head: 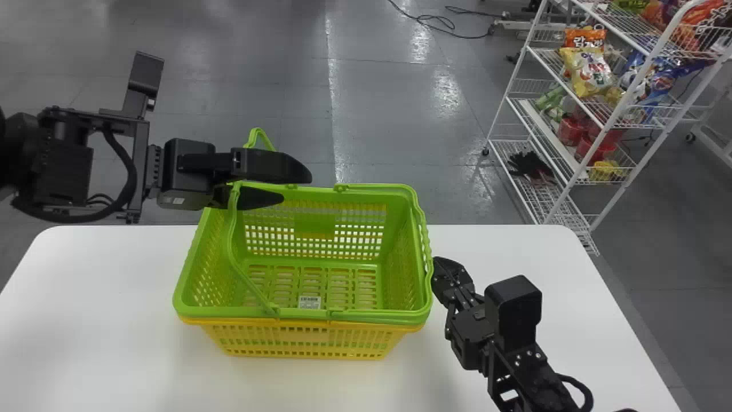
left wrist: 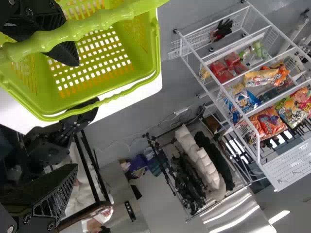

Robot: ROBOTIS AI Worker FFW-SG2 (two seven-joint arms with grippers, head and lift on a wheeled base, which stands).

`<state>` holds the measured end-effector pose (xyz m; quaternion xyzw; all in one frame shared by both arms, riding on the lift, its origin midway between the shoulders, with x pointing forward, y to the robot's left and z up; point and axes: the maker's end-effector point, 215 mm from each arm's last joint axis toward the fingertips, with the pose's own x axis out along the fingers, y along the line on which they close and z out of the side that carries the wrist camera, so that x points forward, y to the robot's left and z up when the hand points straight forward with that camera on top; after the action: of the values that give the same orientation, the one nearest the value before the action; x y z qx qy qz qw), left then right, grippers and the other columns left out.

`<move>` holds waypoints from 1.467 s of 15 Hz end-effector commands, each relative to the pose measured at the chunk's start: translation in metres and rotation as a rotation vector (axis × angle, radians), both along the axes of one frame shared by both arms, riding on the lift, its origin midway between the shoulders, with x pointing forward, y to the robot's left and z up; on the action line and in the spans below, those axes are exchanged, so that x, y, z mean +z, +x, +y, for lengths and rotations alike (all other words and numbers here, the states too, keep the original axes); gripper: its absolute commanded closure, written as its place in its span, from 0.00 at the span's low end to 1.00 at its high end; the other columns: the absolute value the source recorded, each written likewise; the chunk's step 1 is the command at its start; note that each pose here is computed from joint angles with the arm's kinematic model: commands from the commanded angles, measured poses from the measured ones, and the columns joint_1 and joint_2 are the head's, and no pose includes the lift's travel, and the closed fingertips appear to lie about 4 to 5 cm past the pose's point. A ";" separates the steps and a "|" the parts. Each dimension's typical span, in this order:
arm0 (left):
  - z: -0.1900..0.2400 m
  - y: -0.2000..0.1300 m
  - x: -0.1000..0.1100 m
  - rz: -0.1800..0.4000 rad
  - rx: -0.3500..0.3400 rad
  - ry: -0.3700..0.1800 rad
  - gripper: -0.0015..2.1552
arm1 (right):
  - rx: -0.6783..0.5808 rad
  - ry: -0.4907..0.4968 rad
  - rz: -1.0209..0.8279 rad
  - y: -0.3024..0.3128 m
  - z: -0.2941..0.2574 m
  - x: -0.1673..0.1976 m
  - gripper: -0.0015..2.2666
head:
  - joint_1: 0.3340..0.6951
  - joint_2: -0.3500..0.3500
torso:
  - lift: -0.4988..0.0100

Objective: Grasp handle with right gripper to insert into left gripper then lift and swing left to center

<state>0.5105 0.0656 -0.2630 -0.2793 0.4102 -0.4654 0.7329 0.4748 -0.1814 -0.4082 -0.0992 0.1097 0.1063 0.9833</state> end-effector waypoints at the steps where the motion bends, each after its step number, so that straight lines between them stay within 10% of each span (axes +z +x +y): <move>1: -0.001 -0.001 -0.001 0.003 -0.003 -0.001 0.03 | 0.001 0.018 -0.007 0.001 0.003 0.010 0.97 | 1.00 0.31 | 0.80; 22: -0.030 0.007 0.009 0.018 -0.054 0.002 0.03 | 0.111 0.057 -0.049 0.005 0.097 0.073 0.97 | 1.00 0.39 | 0.80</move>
<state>0.5181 0.0357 -0.2528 -0.2713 0.4234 -0.4822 0.7174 0.4804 -0.0947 -0.3374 -0.0785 0.0781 0.1537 0.9819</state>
